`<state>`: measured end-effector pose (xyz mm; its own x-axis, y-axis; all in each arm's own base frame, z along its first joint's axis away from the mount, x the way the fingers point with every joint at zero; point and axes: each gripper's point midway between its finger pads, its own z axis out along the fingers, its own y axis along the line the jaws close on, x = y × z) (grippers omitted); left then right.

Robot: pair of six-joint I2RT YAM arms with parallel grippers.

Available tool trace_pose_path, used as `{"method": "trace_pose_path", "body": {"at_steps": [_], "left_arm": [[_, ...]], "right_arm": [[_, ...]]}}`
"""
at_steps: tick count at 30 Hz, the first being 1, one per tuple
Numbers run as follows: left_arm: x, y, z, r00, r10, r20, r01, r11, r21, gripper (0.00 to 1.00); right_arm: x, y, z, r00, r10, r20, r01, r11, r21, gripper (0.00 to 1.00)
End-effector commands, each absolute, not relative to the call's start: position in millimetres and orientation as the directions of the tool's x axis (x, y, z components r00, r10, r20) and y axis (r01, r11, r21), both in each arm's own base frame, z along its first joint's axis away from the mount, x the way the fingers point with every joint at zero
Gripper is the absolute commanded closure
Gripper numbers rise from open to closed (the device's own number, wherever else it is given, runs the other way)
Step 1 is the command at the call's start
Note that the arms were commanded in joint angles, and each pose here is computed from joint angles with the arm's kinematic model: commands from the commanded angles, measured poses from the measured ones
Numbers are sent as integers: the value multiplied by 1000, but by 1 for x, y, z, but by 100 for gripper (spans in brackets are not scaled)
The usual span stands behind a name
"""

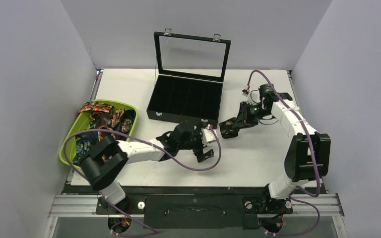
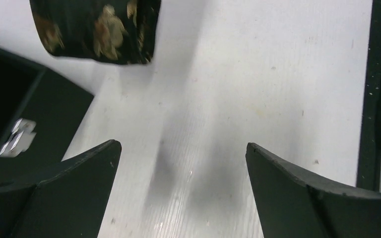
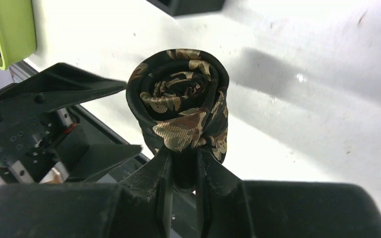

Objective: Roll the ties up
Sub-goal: Pick up the tie at the center of the board, then place the tie in the storage box.

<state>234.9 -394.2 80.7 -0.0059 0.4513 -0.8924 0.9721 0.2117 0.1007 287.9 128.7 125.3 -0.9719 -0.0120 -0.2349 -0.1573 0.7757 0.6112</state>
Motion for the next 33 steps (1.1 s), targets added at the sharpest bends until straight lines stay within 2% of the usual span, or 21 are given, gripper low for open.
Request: {"method": "trace_pose_path", "body": {"at_steps": [1, 6, 10, 11, 14, 23, 27, 33], "left_arm": [[230, -360, 118, -74, 420, -904, 959, 277, 51, 3], [234, -320, 136, -202, 401, -894, 929, 366, -46, 3], [242, -286, 153, -270, 345, -899, 882, 463, -87, 3], [246, -271, 146, -320, 347, -882, 856, 504, -112, 3], [252, -242, 157, -397, 275, -876, 798, 575, -181, 3], [271, -161, 166, -481, 116, -869, 572, 793, -210, 3], [274, -137, 168, -501, 43, -865, 488, 839, -241, 3], [270, -117, 168, -507, -18, -861, 419, 869, -265, 3]], "right_arm": [[316, 136, 176, -893, -105, -438, -343, 789, 510, 100], [340, 141, 207, -805, -284, -521, -500, 798, 338, 100], [360, 151, 223, -663, -484, -571, -668, 728, 158, 100], [363, 155, 226, -587, -563, -581, -734, 673, 90, 100], [382, 155, 234, -443, -717, -538, -829, 556, -58, 100], [392, 179, 214, -225, -913, -342, -942, 293, -162, 100], [402, 186, 198, -204, -939, -279, -943, 264, -200, 100], [408, 205, 184, -196, -937, -288, -944, 260, -205, 100]]}}
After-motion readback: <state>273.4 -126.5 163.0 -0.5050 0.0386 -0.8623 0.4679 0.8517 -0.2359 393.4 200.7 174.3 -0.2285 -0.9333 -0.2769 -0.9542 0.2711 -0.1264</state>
